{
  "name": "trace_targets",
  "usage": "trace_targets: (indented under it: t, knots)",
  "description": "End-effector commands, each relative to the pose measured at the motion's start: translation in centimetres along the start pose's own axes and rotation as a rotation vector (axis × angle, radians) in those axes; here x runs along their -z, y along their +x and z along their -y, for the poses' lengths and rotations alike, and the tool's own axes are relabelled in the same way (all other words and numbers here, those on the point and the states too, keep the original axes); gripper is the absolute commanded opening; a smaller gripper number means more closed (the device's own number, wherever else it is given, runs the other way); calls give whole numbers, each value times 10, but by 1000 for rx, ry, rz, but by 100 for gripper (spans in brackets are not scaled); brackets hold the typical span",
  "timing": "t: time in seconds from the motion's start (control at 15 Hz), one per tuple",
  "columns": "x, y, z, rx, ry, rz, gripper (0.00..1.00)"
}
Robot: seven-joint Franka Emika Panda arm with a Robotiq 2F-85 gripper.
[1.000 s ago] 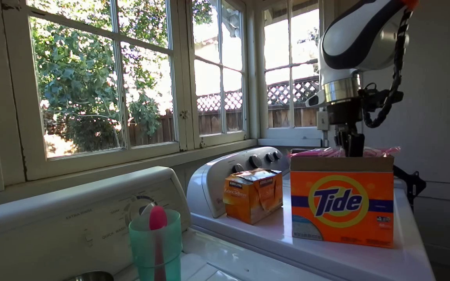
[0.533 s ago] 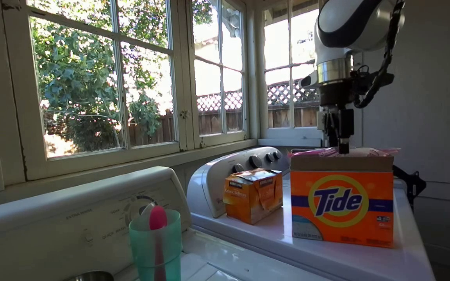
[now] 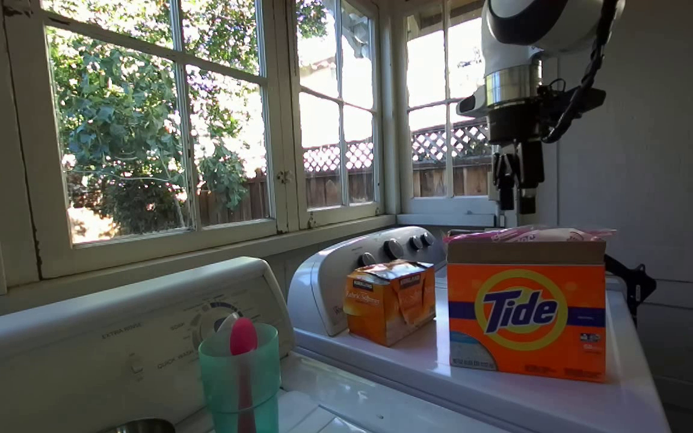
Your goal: Put the clear bag into the tide box
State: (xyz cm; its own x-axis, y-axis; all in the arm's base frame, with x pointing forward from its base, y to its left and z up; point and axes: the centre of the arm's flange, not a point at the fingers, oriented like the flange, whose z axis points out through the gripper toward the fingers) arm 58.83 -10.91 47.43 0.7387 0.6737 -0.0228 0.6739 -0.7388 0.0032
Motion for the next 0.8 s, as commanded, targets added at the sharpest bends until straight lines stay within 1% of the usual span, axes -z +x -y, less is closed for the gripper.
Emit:
trace_targets:
  t: [0.0,0.13,0.2,0.27,0.33,0.4,0.47,0.53,0.6,0.67,0.73]
  knots:
    - [-3,-6,5,-6,33,37,85]
    - [-8,-8,3,-3,34,45,76]
    - [-10,-8,2,-4,34,51,73]
    - [-13,-8,0,-5,39,54,73]
    - [-16,-9,-1,-7,42,61,65]
    - [-19,-10,-2,-9,46,67,64]
    - [-22,-11,-3,-10,50,71,67]
    - [-24,-12,-4,-13,52,76,63]
    - [-27,-13,-5,-15,55,80,57]
    - [-28,-14,-6,-17,55,84,38]
    - [-30,-15,-7,-18,56,87,38]
